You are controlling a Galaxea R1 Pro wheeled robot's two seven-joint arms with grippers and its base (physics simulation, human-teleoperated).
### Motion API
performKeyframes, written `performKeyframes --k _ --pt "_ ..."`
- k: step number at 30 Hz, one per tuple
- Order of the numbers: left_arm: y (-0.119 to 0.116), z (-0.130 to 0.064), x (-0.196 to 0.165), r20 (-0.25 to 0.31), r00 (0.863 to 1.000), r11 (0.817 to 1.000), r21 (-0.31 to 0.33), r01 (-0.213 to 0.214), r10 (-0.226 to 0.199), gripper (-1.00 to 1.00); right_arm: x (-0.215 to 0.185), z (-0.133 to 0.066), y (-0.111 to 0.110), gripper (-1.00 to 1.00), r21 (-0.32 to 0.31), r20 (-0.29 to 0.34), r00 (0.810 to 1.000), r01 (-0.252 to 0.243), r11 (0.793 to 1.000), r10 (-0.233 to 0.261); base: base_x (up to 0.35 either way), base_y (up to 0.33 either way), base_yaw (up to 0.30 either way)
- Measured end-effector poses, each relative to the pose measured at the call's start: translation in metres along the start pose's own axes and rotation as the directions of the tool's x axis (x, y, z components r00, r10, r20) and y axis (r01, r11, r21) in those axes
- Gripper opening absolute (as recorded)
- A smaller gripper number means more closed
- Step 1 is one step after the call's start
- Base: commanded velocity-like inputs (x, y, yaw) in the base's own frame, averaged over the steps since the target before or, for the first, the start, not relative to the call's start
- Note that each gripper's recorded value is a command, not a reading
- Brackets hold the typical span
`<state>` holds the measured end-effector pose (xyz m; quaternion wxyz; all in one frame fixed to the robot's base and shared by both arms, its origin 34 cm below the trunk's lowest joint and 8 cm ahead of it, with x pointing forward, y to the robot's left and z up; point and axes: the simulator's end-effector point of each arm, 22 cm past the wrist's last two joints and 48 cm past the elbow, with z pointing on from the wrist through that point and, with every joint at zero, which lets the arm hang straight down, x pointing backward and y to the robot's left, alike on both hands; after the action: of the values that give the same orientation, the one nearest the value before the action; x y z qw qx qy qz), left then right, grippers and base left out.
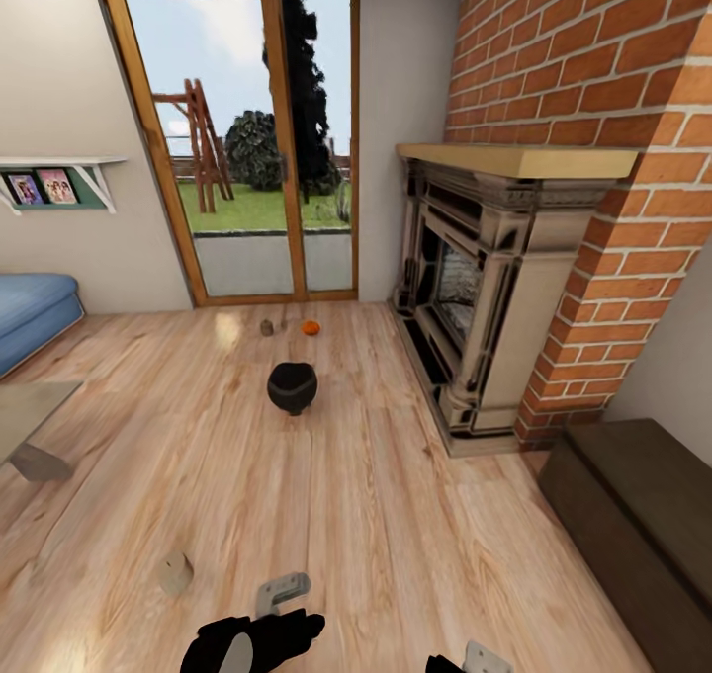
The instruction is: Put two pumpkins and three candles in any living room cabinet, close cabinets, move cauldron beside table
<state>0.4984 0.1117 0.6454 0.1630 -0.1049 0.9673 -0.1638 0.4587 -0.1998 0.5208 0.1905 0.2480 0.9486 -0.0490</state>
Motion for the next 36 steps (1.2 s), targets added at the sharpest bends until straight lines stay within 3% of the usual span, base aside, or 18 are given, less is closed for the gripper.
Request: performKeyframes --k 15,36 --pt "0.011 0.012 0.01 0.003 1.0 0.999 -0.026 0.02 -0.02 1.0 -0.001 0.0 0.001 1.0 -0.002 0.004 1.0 0.003 1.0 -0.003 0.342 0.0 0.0" --pt "0.013 0.013 0.01 0.003 1.0 0.999 -0.031 0.017 -0.017 1.0 -0.001 -0.001 0.003 1.0 -0.008 0.009 1.0 0.003 1.0 -0.003 0.342 -0.03 0.0"
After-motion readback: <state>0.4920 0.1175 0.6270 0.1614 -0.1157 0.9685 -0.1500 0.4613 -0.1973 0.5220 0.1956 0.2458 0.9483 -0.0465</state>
